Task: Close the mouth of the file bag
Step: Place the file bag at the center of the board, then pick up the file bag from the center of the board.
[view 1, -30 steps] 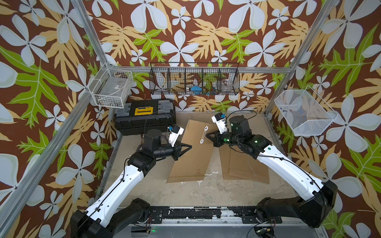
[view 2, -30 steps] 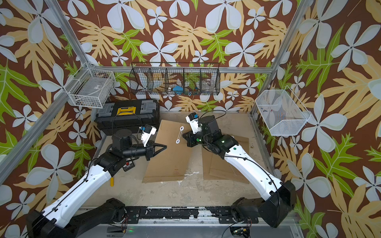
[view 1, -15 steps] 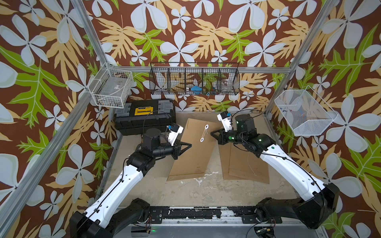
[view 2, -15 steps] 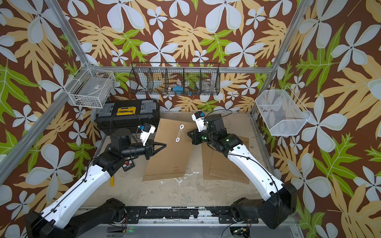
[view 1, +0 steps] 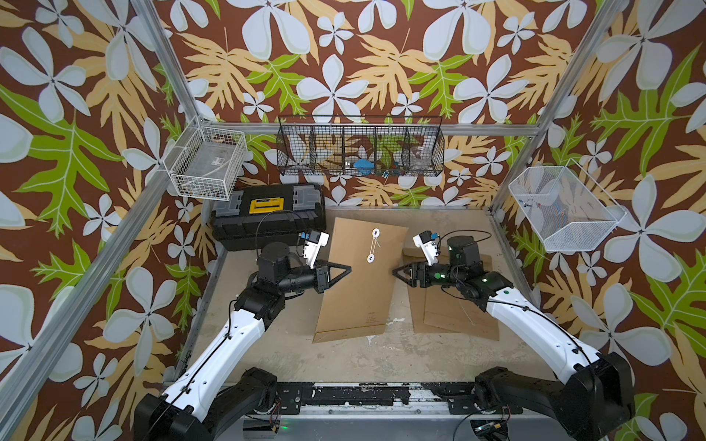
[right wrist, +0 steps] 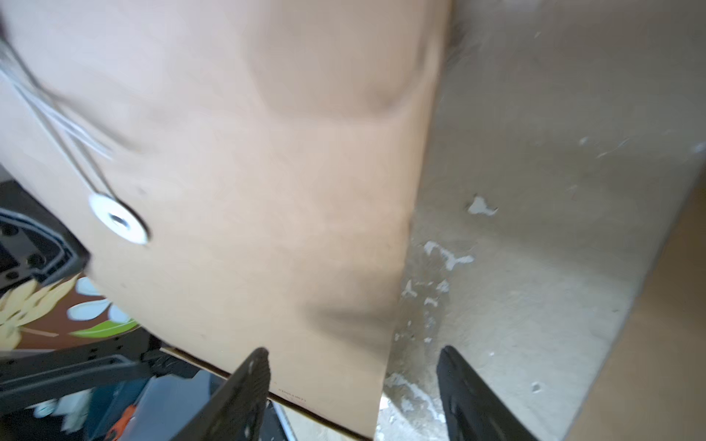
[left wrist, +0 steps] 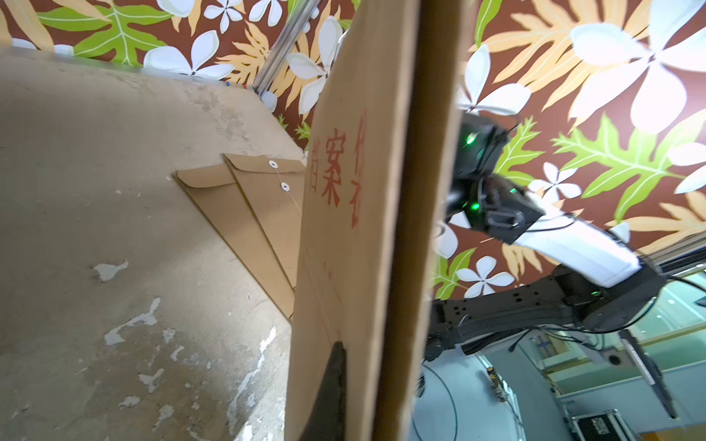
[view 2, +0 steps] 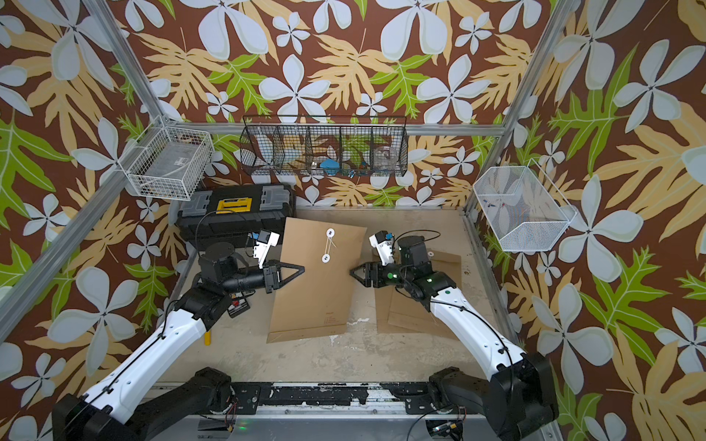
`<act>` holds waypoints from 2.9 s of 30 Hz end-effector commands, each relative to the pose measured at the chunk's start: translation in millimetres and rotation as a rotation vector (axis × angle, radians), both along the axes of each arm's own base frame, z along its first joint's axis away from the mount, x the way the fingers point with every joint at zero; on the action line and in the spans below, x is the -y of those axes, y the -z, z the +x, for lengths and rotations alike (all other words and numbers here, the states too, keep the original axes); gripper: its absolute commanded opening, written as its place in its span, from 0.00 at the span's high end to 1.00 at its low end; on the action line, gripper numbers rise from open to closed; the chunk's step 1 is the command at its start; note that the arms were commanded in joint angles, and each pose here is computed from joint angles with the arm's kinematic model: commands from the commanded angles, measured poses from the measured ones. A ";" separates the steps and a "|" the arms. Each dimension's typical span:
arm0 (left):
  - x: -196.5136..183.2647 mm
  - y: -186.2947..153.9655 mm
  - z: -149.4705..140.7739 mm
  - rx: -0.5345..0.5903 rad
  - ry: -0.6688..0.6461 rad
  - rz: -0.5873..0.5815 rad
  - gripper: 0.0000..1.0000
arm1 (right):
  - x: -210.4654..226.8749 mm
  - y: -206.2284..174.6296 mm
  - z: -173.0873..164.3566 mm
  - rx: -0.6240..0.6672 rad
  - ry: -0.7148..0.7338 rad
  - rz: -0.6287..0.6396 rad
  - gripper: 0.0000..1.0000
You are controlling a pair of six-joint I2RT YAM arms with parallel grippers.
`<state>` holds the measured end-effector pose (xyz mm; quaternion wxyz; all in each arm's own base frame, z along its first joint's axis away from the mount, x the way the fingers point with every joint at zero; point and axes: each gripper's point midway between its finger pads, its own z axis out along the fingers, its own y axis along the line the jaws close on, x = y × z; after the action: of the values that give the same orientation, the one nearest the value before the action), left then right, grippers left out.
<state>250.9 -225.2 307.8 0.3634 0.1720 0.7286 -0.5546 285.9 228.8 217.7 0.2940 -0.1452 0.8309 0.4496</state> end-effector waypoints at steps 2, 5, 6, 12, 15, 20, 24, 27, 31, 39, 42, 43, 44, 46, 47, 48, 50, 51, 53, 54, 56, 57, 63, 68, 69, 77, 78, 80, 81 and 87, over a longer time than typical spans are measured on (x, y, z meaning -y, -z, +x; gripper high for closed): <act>-3.1 -36.0 -11.4 0.022 0.081 -0.160 1.00 | -21.4 -25.6 -16.4 0.022 -0.146 0.232 0.26; -7.0 -36.2 -10.9 -0.012 0.091 -0.213 1.00 | -27.2 -34.2 -31.9 0.020 -0.214 0.346 0.28; -7.2 -31.4 -8.3 -0.032 0.085 -0.213 1.00 | -27.6 -41.7 -37.2 0.028 -0.230 0.379 0.31; -17.1 29.2 21.4 -0.192 -0.076 -0.087 0.97 | -23.0 -48.5 -43.8 0.012 -0.200 0.415 0.73; -27.6 62.3 32.8 -0.231 -0.179 0.033 0.87 | -20.3 -25.7 -41.1 -0.067 -0.147 0.383 0.90; -62.0 118.3 35.5 -0.320 -0.371 0.283 0.60 | -14.9 15.9 -48.2 -0.214 -0.073 0.317 1.00; -135.9 135.9 44.1 -0.299 -0.734 0.560 0.52 | -19.7 57.0 -59.4 -0.293 -0.043 0.208 1.00; -172.7 108.1 50.5 -0.220 -0.930 0.643 0.49 | -36.5 82.5 -53.9 -0.346 -0.013 0.135 1.00; -162.9 59.4 59.0 -0.132 -0.914 0.554 0.49 | -78.3 92.1 -34.9 -0.351 0.014 0.083 1.00; -136.1 26.4 67.8 -0.075 -0.815 0.443 0.49 | -183.0 118.4 -8.9 -0.354 0.009 -0.028 1.00; -131.6 20.1 67.9 -0.060 -0.795 0.426 0.49 | -196.0 133.4 -0.5 -0.383 0.029 -0.040 1.00; -130.7 19.5 67.2 -0.058 -0.790 0.426 0.49 | -197.3 136.6 2.8 -0.386 0.039 -0.040 1.00; -130.6 17.7 66.8 -0.052 -0.789 0.421 0.49 | -200.4 139.9 4.3 -0.392 0.036 -0.044 1.00; -130.4 17.1 65.5 -0.046 -0.785 0.420 0.49 | -205.8 147.9 6.7 -0.405 0.029 -0.055 1.00; -130.1 16.7 65.6 -0.042 -0.784 0.417 0.49 | -210.7 150.5 5.3 -0.415 0.014 -0.050 1.00; -128.8 17.4 65.4 -0.042 -0.777 0.414 0.49 | -214.8 154.8 5.0 -0.427 0.001 -0.054 1.00; -127.0 16.9 65.6 -0.042 -0.770 0.405 0.49 | -222.0 161.7 2.9 -0.438 -0.018 -0.065 1.00; -126.0 17.0 65.9 -0.042 -0.766 0.401 0.49 | -224.6 165.2 1.1 -0.438 -0.026 -0.080 1.00; -124.8 14.7 66.7 -0.039 -0.762 0.397 0.49 | -228.6 166.8 1.7 -0.430 -0.045 -0.098 1.00; -124.4 14.0 67.0 -0.038 -0.762 0.394 0.49 | -230.3 168.7 1.1 -0.430 -0.061 -0.116 0.97; -123.5 11.4 68.2 -0.033 -0.760 0.389 0.49 | -229.4 170.0 1.3 -0.420 -0.088 -0.169 0.86; -123.0 9.1 68.5 -0.028 -0.758 0.386 0.49 | -225.6 169.2 3.5 -0.403 -0.082 -0.197 0.79; -118.4 5.2 71.8 -0.019 -0.750 0.377 0.49 | -186.0 152.3 7.6 -0.327 -0.089 -0.339 0.44; -111.1 3.9 76.4 0.012 -0.745 0.421 0.47 | -110.0 129.2 12.8 -0.269 -0.020 -0.424 0.26; -108.7 6.2 77.5 0.014 -0.742 0.433 0.47 | -88.8 124.2 17.4 -0.252 0.024 -0.445 0.25; -3.4 63.1 79.3 -0.010 -0.543 0.490 0.43 | 130.6 139.2 47.9 -0.280 0.558 -0.642 0.19; 15.6 70.5 76.9 -0.014 -0.505 0.482 0.42 | 153.5 142.4 44.2 -0.294 0.626 -0.652 0.19; 59.4 88.2 68.9 -0.032 -0.420 0.477 0.40 | 200.8 145.5 35.0 -0.308 0.777 -0.659 0.16; 77.8 95.2 65.2 -0.038 -0.381 0.475 0.40 | 220.4 144.5 31.3 -0.314 0.846 -0.665 0.15; 182.9 140.5 45.8 -0.126 -0.172 0.460 0.37 | 291.0 154.7 13.8 -0.366 1.118 -0.558 0.00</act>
<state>299.3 -373.8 164.5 0.3259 0.1554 0.8822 -0.3024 296.6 -43.3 63.8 0.2679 0.2752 0.9232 0.0129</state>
